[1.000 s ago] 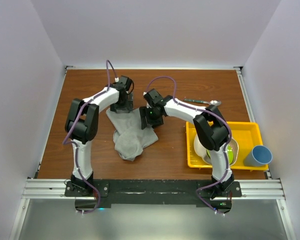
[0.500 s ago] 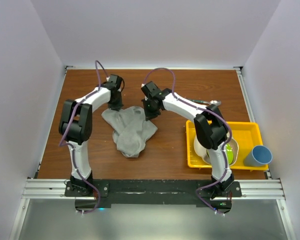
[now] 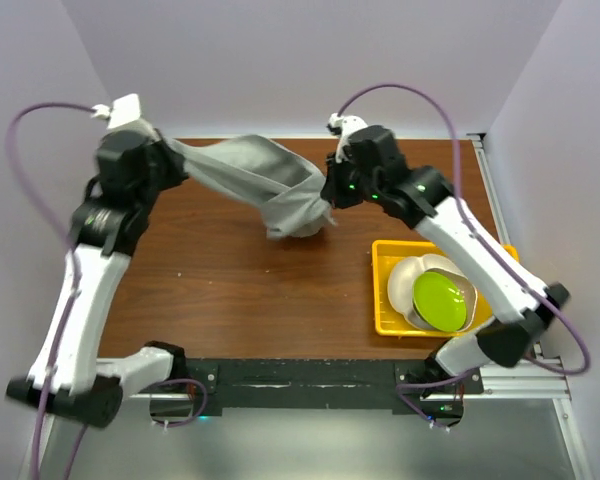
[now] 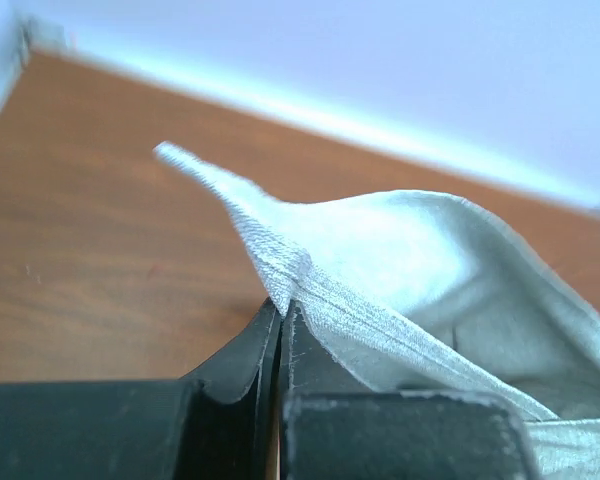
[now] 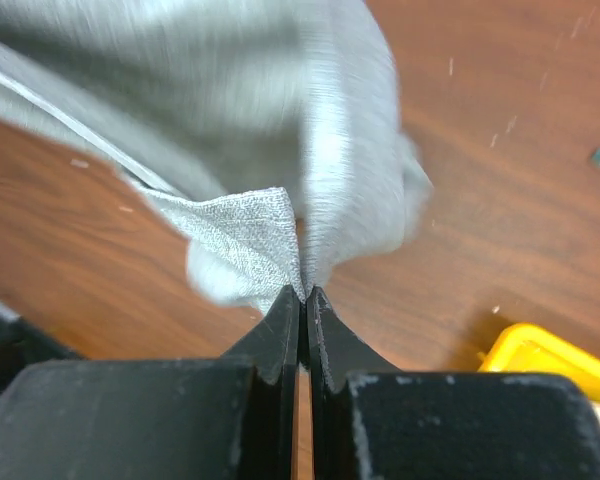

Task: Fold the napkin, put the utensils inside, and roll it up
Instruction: Flatten the napkin out

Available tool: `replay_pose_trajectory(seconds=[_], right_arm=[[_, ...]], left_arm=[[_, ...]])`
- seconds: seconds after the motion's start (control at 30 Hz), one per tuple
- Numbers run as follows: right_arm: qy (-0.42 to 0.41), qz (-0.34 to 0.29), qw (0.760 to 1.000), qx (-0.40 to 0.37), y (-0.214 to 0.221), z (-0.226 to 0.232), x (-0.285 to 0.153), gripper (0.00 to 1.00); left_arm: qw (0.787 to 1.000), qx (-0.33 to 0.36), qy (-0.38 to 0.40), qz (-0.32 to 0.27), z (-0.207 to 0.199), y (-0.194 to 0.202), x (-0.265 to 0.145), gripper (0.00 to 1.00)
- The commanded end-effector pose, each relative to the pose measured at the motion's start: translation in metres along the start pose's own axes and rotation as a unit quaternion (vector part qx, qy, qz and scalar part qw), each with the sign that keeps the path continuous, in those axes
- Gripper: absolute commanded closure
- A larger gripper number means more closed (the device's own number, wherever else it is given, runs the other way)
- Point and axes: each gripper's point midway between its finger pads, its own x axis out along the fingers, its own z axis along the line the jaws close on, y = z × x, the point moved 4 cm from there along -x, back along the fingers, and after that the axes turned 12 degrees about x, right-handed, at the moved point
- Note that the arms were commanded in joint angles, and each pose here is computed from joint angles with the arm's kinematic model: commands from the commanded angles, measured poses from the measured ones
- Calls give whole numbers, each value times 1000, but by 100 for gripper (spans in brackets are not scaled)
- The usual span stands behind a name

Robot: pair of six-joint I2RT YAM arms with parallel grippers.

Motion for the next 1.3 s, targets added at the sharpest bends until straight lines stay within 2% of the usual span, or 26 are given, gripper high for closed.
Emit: replay_pose_trajectory(seconds=[0.0, 0.07, 0.17, 0.27, 0.4, 0.57, 0.63, 0.7, 0.73, 0.77, 0.8, 0.83, 0.87, 0.9, 0.93, 0.97, 1.0, 1.03, 1.07, 1.1, 1.13, 1.2, 1.27], right_arm=[[-75, -20, 996, -43, -6, 14, -53, 100], [-91, -44, 994, -36, -9, 15, -75, 100], [-85, -69, 994, -27, -9, 9, -84, 100], [-54, -99, 993, -21, -23, 4, -77, 100], [-25, -149, 988, -22, -66, 10, -73, 100], [-7, -184, 982, -28, -120, 18, -68, 100], [-12, -198, 980, -27, -128, 20, -73, 100], [-36, -183, 982, -26, -122, 25, -73, 100], [-54, -166, 984, -26, -114, 29, -71, 100], [-59, -123, 990, -25, -94, 27, -60, 99], [-106, -82, 991, -18, -75, 37, -63, 93], [-128, -44, 991, -18, -56, 41, -60, 65], [-132, 24, 991, -15, -18, 35, -41, 53], [-168, 50, 985, -9, 2, 39, -56, 40], [-169, 70, 983, -4, 20, 36, -54, 26], [-153, 104, 983, 6, 50, 22, -40, 19], [-139, 106, 985, 3, 58, 14, -39, 13], [-98, 94, 991, 3, 62, -1, -35, 8], [-70, 109, 992, 5, 72, -12, -25, 2], [-55, 114, 992, 7, 75, -18, -18, 2], [-37, 135, 990, 10, 81, -23, 0, 2], [-17, 147, 989, 18, 84, -27, 15, 2], [-3, 152, 988, 17, 81, -28, 34, 2]], left_arm=[[995, -26, -2, -101, 15, -37, -71, 100], [989, -45, -9, -141, 26, -42, -104, 100], [984, -72, -12, -161, 33, -33, -121, 100], [986, -92, -30, -133, 36, -21, -112, 100], [986, -103, -31, -128, 28, -29, -88, 100], [984, -113, -18, -139, 7, -70, -47, 100], [982, -111, -16, -153, 2, -90, -40, 100], [981, -111, -44, -155, 9, -94, -40, 100], [983, -105, -62, -136, 14, -84, -38, 100], [982, -102, -94, -125, 24, -75, -38, 100], [983, -98, -120, -97, 32, -55, -33, 100], [982, -91, -155, -55, 44, -29, -39, 100], [973, -110, -200, -37, 56, -10, -42, 100], [969, -93, -228, 18, 67, 33, -34, 94], [966, -85, -239, 50, 74, 58, -45, 81], [964, -93, -238, 79, 75, 79, -47, 66], [959, -85, -243, 121, 78, 111, -46, 38], [957, -92, -239, 135, 79, 124, -57, 29], [961, -105, -208, 149, 71, 133, -57, 24], [963, -100, -192, 160, 69, 145, -56, 22], [971, -108, -157, 147, 60, 139, -53, 22], [978, -85, -131, 135, 54, 129, -47, 22], [985, -35, -89, 143, 42, 121, -21, 26]])
